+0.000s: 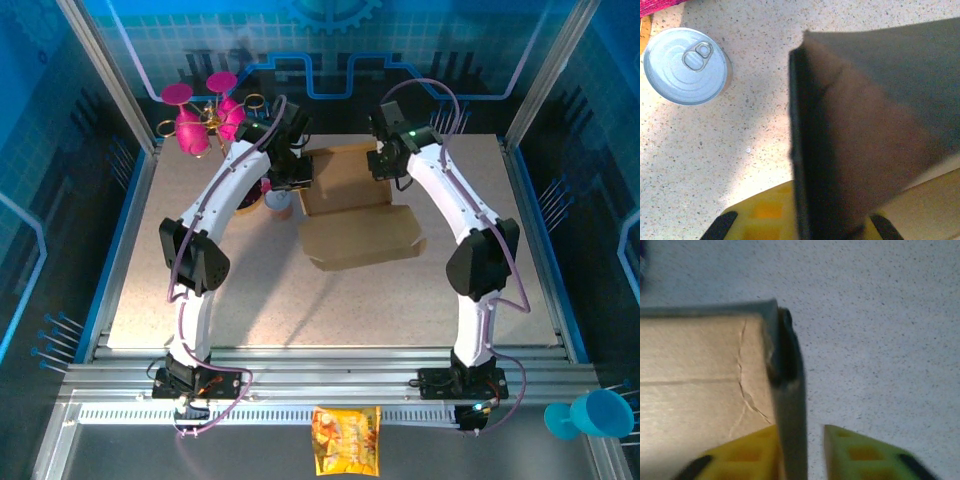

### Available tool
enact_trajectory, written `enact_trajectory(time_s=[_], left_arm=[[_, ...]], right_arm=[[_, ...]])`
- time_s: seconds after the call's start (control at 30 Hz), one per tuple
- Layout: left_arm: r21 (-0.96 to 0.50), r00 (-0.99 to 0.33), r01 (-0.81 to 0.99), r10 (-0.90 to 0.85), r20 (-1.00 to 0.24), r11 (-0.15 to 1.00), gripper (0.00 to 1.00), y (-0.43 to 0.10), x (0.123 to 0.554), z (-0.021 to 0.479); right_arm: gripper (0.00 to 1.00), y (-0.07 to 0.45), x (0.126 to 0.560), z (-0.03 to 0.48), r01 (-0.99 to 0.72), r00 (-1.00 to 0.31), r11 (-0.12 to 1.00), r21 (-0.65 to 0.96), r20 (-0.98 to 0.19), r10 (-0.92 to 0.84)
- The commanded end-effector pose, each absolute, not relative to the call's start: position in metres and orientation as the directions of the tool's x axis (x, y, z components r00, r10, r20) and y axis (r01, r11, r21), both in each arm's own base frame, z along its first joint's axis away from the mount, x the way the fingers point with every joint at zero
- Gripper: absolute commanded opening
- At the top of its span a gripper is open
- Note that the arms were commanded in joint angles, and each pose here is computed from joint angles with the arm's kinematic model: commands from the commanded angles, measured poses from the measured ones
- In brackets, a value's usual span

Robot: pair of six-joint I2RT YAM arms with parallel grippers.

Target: Fold the paper box

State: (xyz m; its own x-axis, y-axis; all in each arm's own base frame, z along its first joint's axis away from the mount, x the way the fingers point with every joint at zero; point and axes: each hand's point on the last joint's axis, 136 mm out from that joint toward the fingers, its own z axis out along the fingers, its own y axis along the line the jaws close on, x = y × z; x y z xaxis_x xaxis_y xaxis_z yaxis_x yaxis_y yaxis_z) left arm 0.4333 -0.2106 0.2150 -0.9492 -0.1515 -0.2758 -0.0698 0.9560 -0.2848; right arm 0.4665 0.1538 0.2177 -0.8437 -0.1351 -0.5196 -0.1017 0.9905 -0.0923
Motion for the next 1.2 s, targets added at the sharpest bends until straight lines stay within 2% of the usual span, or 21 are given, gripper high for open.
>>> enact_trajectory(time_s=[0.0, 0.23, 0.43, 0.73, 0.9, 1.0, 1.17], left_arm=[[-0.29, -0.952, -0.055, -0.138, -0.273, 0.955, 0.0, -0.209, 0.432, 0.221], [-0.277, -0.953, -0.061, -0.138, -0.27, 0.959, 0.0, -0.204, 0.432, 0.219], [-0.268, -0.956, -0.069, -0.14, -0.256, 0.961, 0.0, -0.203, 0.431, 0.214], [-0.295, -0.969, -0.061, -0.128, -0.213, 0.954, 0.21, -0.211, 0.425, 0.202], [-0.311, -0.972, -0.045, -0.114, -0.206, 0.949, 0.45, -0.218, 0.421, 0.201], [-0.336, -0.972, -0.037, -0.112, -0.206, 0.941, 0.51, -0.222, 0.415, 0.199], [-0.393, -0.973, -0.054, -0.138, -0.187, 0.918, 0.54, -0.225, 0.406, 0.177]], right_arm=[[0.0, 0.145, 0.464, 0.227, -0.063, -0.833, 0.983, -0.17, -0.534, -0.146], [0.0, 0.138, 0.454, 0.237, -0.029, -0.817, 0.969, -0.246, -0.553, -0.165], [0.0, 0.139, 0.446, 0.238, -0.03, -0.818, 0.974, -0.227, -0.555, -0.154], [0.0, 0.144, 0.438, 0.238, -0.049, -0.83, 0.982, -0.181, -0.539, -0.141], [0.0, 0.14, 0.435, 0.234, -0.041, -0.839, 0.985, -0.165, -0.53, -0.124], [0.0, 0.134, 0.434, 0.228, -0.033, -0.848, 0.987, -0.158, -0.518, -0.111], [0.0, 0.127, 0.431, 0.22, -0.023, -0.86, 0.99, -0.138, -0.502, -0.09]])
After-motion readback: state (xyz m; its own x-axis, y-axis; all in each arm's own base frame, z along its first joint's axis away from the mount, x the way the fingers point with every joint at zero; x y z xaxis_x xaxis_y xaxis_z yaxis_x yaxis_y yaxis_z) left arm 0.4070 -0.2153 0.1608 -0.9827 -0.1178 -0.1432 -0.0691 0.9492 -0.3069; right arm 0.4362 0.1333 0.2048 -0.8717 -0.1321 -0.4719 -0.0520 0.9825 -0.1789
